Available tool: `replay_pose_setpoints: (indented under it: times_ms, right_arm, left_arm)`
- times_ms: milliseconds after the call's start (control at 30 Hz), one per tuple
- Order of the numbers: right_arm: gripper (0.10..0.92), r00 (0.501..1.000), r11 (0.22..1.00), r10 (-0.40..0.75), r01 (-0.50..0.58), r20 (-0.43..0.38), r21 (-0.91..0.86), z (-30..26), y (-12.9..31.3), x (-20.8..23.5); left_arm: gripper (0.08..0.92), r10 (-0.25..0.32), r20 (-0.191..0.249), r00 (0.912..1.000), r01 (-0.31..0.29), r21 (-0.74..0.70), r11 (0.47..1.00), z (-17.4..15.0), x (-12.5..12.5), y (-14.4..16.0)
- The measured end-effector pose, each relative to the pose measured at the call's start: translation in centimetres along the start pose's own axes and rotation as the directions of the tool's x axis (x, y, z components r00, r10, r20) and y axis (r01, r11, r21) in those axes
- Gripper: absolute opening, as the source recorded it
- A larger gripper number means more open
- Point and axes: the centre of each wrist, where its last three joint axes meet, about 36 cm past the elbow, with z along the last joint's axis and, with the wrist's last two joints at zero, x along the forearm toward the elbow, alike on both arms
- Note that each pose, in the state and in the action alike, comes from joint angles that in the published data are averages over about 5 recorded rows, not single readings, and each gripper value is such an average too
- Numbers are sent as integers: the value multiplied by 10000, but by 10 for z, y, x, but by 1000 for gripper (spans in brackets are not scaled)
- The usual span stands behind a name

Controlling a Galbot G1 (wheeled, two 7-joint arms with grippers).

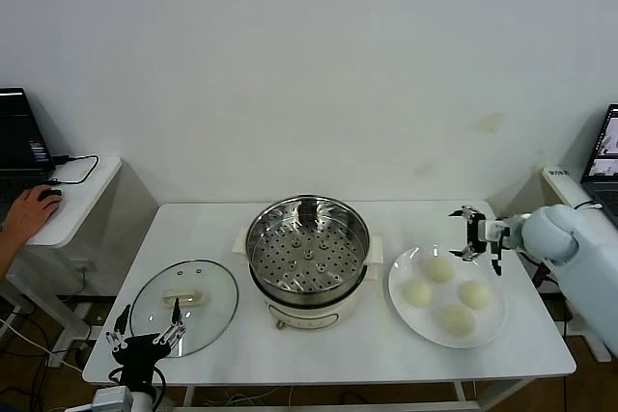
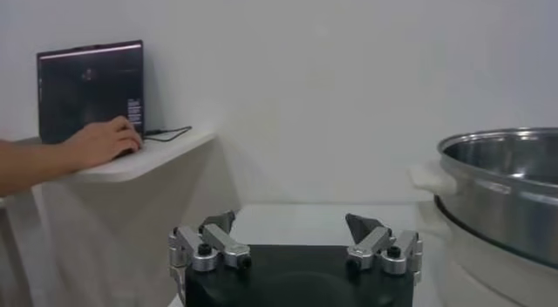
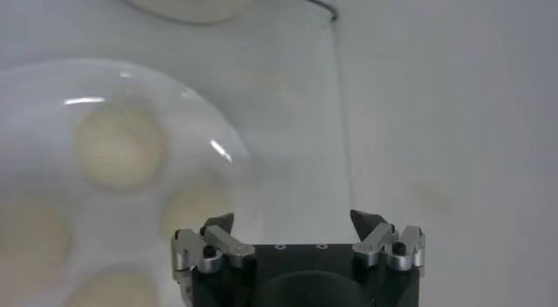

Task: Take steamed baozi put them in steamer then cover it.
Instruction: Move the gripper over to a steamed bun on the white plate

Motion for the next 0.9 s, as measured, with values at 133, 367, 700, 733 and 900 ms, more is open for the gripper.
replay_pose_setpoints:
  times_ms: [133, 367, 700, 733, 900]
  right_arm:
    - [822, 9978, 9979, -637, 638, -176, 74, -1, -3, -13]
    - [823, 9911, 9917, -1283, 1286, -344, 55, -4, -5, -32]
    - [823, 9854, 9868, -1614, 1617, -536, 3, -7, -3, -56]
    - [822, 9849, 9864, -1644, 1646, -552, -4, -7, -2, -58]
    - [823, 9825, 9845, -1754, 1754, -620, -61, -9, -2, -67]
  left_arm:
    - [823, -68, 66, 10000, 69, -62, 10000, 0, -1, 4]
    - [823, -142, 55, 9999, 143, -104, 9998, 2, -2, 7]
    - [823, -183, 79, 9998, 185, -176, 9997, 3, -2, 12]
    - [823, -192, 78, 9998, 194, -181, 9996, 3, -2, 12]
    - [823, -206, 89, 9997, 207, -196, 9996, 3, -2, 12]
